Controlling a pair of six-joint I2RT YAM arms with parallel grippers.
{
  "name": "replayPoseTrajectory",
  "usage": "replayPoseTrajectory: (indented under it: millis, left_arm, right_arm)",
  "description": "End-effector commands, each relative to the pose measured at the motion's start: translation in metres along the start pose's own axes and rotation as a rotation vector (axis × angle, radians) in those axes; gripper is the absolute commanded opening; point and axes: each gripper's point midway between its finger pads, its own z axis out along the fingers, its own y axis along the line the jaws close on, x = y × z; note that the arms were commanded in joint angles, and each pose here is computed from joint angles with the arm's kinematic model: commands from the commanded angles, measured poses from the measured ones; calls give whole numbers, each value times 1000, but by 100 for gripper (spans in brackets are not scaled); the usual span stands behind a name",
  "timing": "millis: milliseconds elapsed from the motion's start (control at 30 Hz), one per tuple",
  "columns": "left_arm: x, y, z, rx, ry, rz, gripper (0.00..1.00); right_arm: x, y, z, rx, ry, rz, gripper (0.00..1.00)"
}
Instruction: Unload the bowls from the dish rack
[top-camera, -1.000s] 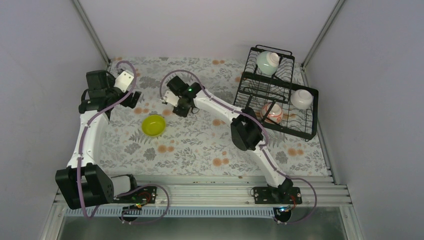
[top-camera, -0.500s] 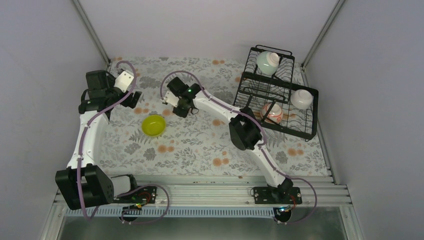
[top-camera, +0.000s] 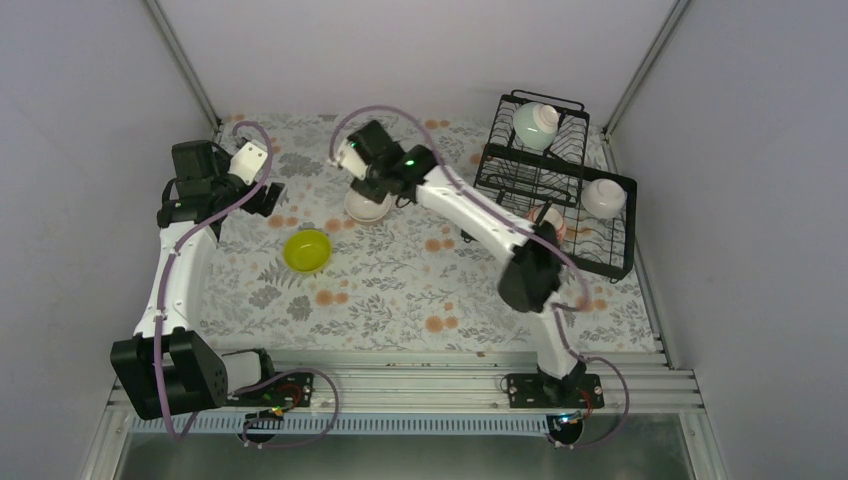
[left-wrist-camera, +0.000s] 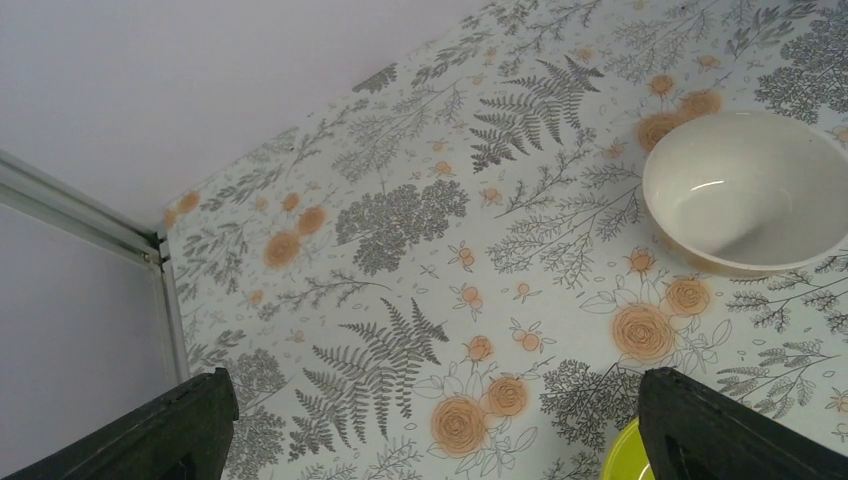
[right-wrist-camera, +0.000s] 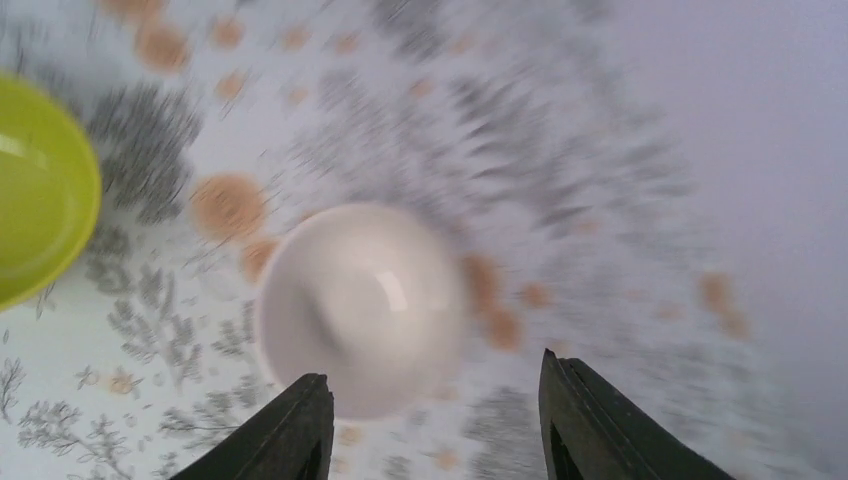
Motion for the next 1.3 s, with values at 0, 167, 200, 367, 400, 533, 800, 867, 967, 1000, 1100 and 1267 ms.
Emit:
replayPoseTrajectory:
  millis: [0,167,200,367,400,533,800,867,967,1000,1100,1267]
  left_arm:
    - [-10,-1,-5,13,-46,-13,100]
    - [-18,-2,-9,21,-67,-14,100]
    - [-20,-2,-10,19,-69,-12,100]
    - [-22,-6,-12,38,-78,-17,100]
    - [-23,-7,-13,40,-79,-15,100]
    - [-23,-10,-12,49,-78,-12,100]
    - [-24,-12,-17,47,-74,8,100]
    - [-23,-13,-16,52,-69,10,100]
    - [-20,-16,-15,59,-66,9,100]
    - [-20,-16,-15,60,-67,10,100]
    - [-18,-17,-14,63,-64,12,100]
    - [-16,-19,-13,69,-62,16,100]
  right_arm:
    - [-41,-90,-141,399,-234,84,51]
    - [2,-162,-213,658,-221,150,55]
    - [14,-178,-227,681,-220,184,56]
    - [71,-232,-250,734,-183,312,56]
    - [80,-240,-258,737,-193,343,56]
    - [111,-270,-267,649,-252,504,57]
    - [170,-322,-250,509,-252,733,59]
    - [177,-332,-251,437,-285,787,60]
    - [193,-338,-243,305,-323,864,60]
    - [198,-340,-240,279,-332,883,60]
    - [206,-342,-233,239,-341,919,60]
    - [214,-337,-216,117,-341,978,61]
